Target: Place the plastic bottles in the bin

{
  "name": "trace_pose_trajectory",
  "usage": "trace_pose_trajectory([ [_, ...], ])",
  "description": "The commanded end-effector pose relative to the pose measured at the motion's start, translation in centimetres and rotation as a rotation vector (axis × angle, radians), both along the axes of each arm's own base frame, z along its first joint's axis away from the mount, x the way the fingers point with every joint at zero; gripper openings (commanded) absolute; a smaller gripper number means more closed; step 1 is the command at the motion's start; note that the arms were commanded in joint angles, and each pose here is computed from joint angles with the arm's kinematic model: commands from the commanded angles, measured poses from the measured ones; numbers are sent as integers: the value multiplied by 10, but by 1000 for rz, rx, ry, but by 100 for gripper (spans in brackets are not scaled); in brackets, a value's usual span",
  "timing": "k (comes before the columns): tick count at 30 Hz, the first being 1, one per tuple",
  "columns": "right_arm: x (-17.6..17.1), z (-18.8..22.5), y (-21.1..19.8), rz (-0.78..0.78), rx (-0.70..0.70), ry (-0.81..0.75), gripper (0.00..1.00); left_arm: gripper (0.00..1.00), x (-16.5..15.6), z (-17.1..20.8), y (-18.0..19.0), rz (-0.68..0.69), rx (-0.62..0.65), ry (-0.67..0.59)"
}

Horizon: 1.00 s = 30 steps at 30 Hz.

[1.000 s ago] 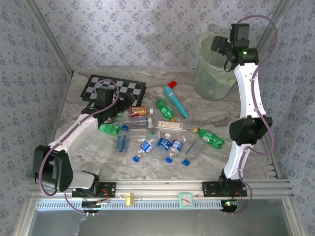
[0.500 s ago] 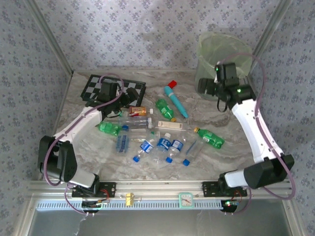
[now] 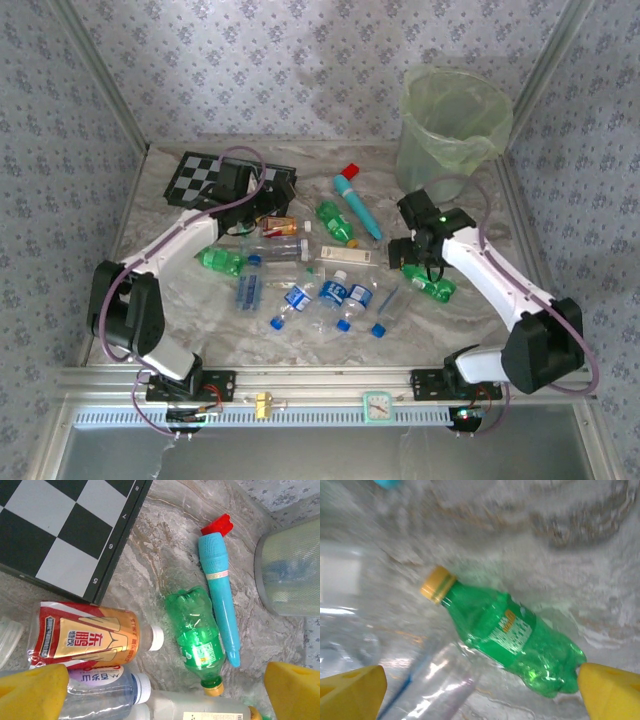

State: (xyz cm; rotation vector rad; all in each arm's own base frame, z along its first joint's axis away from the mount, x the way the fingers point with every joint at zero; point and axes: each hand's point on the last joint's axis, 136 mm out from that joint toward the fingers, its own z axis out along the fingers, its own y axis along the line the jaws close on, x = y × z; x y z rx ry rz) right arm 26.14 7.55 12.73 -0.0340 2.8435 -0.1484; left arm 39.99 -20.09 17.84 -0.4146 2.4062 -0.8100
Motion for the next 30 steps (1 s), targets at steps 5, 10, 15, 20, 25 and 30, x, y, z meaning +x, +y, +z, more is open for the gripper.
trace_pose_trajectory([
  [5,-25,-41,-17,-53,-70,130,100,100,3,7,-5,-33,-3,-13],
  [10,-19,-55,-21,-81,-81,142,100,100,2,3,-5,-35,-1,-2],
  [15,-1,-58,-26,-98,-86,127,100,100,0,3,-4,-32,0,3],
  [20,14,-63,-33,-106,-102,127,100,100,-3,5,-2,-28,4,-2],
  [25,23,-69,-39,-114,-117,134,100,100,-5,4,2,-19,13,-3],
  [30,30,-75,-48,-137,-116,132,100,100,-7,5,3,-15,15,-4],
])
